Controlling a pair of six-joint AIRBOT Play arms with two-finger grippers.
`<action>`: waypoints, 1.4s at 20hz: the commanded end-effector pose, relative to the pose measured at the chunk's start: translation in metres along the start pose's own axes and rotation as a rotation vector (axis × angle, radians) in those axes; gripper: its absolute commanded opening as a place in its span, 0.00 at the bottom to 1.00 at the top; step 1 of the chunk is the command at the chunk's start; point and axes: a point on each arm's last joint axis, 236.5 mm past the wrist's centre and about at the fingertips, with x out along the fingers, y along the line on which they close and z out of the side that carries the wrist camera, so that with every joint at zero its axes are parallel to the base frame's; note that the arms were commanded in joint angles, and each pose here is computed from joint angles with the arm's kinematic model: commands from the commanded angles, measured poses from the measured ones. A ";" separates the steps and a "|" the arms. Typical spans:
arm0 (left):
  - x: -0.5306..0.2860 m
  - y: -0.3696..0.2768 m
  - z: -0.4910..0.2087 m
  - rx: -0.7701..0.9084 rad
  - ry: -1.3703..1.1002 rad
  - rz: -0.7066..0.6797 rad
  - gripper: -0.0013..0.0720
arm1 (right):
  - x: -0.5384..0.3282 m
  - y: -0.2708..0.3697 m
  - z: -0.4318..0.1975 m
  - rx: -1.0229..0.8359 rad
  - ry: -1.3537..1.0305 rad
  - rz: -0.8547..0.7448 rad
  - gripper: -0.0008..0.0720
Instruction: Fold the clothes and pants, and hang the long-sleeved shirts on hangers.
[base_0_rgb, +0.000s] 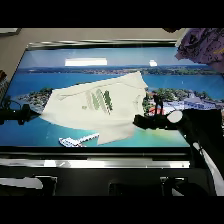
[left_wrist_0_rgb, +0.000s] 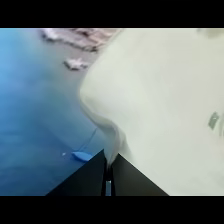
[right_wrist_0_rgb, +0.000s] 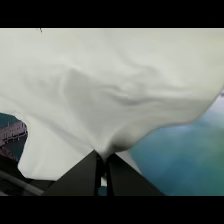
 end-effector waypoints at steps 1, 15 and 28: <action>-0.034 -0.073 0.038 0.149 -0.121 -0.031 0.03 | -0.062 0.021 0.086 -0.205 -0.193 -0.149 0.05; -0.423 -0.344 -0.062 0.530 -1.134 0.101 0.03 | -0.512 0.215 0.111 -0.554 -1.170 -0.216 0.05; -0.263 -0.230 -0.019 0.404 -0.636 0.245 0.03 | -0.314 0.119 0.177 -0.296 -0.648 -0.348 0.05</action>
